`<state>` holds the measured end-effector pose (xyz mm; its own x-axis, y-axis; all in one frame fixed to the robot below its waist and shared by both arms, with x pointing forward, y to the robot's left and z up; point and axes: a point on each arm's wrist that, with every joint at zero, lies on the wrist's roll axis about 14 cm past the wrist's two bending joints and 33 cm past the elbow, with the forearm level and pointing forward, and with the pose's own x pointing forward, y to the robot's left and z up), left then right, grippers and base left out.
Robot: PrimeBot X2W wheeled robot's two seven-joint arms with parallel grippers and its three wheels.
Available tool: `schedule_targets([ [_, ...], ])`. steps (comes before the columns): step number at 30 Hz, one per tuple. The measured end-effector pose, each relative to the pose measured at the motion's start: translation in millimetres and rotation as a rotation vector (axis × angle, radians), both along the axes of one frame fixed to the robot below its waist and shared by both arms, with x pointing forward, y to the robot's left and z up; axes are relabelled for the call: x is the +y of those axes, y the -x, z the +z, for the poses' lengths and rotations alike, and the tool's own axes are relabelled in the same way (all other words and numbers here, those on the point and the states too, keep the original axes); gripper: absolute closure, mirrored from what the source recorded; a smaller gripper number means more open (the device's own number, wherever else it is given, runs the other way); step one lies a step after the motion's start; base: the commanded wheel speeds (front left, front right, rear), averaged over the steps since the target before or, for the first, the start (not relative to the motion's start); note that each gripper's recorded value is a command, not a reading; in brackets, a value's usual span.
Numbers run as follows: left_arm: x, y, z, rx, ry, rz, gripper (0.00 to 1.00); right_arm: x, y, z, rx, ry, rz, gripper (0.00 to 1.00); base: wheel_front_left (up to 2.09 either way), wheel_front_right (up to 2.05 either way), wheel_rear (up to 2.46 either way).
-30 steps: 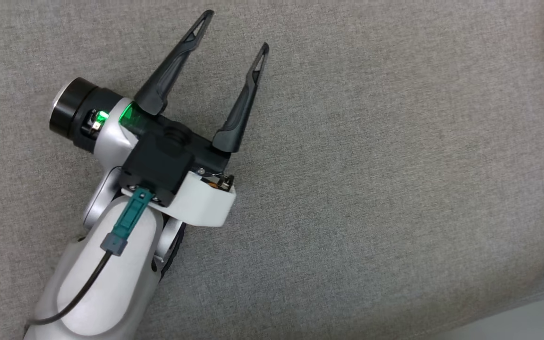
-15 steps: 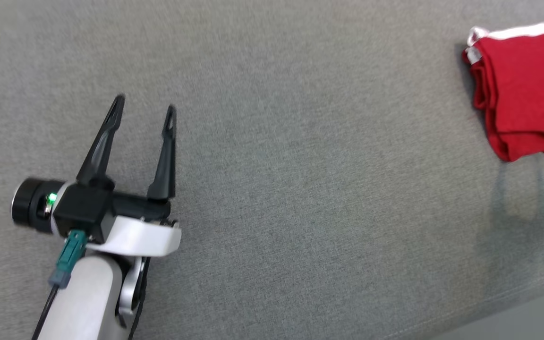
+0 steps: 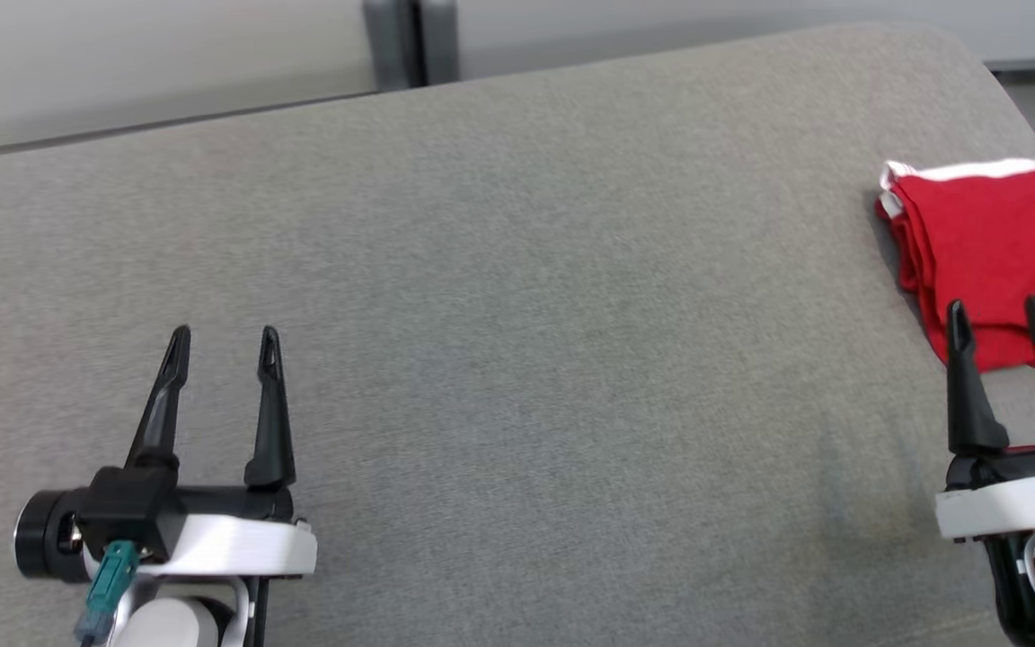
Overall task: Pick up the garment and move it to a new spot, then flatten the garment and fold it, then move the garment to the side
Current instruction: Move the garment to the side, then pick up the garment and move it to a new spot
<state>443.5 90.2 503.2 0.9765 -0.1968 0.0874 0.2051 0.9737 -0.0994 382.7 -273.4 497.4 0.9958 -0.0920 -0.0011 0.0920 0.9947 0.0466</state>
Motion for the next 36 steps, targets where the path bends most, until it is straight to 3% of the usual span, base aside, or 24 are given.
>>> schedule_targets([
  [10,46.3,50.5,8.9,0.006,-0.019,0.108,0.00,47.6,15.9,10.2,0.012,-0.038,0.126,0.00,0.00,0.00,0.00],
  [20,67.9,97.1,9.6,0.035,-0.048,0.144,0.00,65.9,50.7,17.2,0.017,-0.054,0.167,0.00,0.00,0.00,0.00],
  [36,82.3,107.9,17.8,0.022,-0.026,0.160,0.00,73.5,58.7,26.2,0.013,-0.052,0.189,0.00,0.00,0.00,0.00],
])
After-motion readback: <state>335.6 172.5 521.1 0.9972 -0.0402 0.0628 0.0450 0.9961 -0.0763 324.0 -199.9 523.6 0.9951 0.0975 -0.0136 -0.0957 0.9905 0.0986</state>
